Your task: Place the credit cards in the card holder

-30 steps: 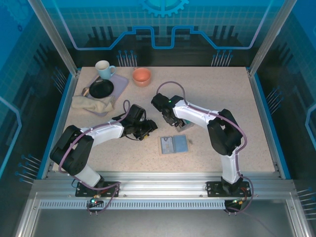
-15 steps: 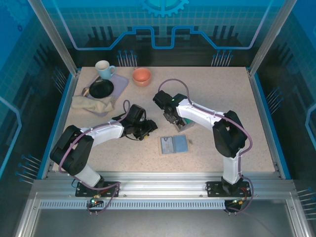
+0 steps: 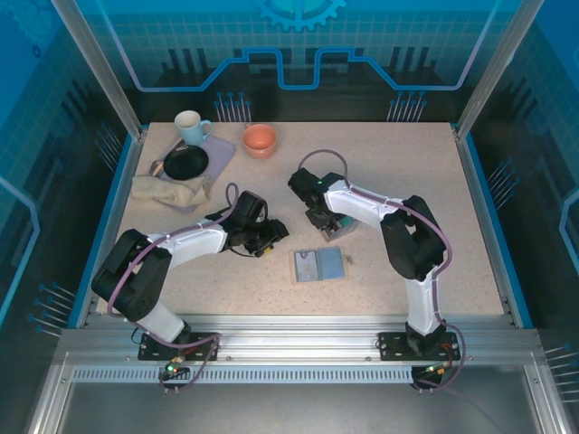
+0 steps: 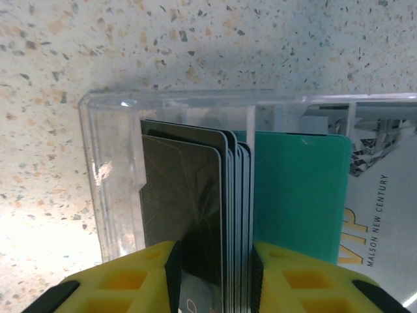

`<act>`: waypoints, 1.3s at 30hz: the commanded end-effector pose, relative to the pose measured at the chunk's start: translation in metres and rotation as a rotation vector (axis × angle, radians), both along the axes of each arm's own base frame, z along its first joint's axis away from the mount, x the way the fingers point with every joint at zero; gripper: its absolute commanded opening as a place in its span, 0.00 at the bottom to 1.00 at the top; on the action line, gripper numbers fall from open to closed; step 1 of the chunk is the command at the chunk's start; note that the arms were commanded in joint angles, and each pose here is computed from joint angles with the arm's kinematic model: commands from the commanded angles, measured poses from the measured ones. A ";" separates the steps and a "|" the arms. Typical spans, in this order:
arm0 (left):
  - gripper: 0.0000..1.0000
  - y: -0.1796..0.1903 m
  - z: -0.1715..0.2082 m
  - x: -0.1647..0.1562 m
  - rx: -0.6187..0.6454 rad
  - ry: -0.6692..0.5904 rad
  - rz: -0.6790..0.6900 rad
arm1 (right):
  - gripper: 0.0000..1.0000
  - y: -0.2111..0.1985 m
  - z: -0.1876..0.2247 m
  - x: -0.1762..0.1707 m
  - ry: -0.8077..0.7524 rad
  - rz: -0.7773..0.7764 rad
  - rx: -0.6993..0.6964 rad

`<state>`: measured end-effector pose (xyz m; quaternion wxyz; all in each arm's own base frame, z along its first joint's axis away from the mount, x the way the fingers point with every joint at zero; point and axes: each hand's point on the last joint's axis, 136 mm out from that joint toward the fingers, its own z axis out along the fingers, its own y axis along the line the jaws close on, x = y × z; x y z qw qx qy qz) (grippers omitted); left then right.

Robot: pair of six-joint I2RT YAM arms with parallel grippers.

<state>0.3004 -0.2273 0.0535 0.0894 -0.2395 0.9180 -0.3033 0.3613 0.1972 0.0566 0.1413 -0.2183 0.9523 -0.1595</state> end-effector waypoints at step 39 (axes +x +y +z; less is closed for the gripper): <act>0.57 0.004 -0.003 -0.004 0.005 0.024 0.003 | 0.39 0.060 0.004 -0.024 0.035 0.101 0.070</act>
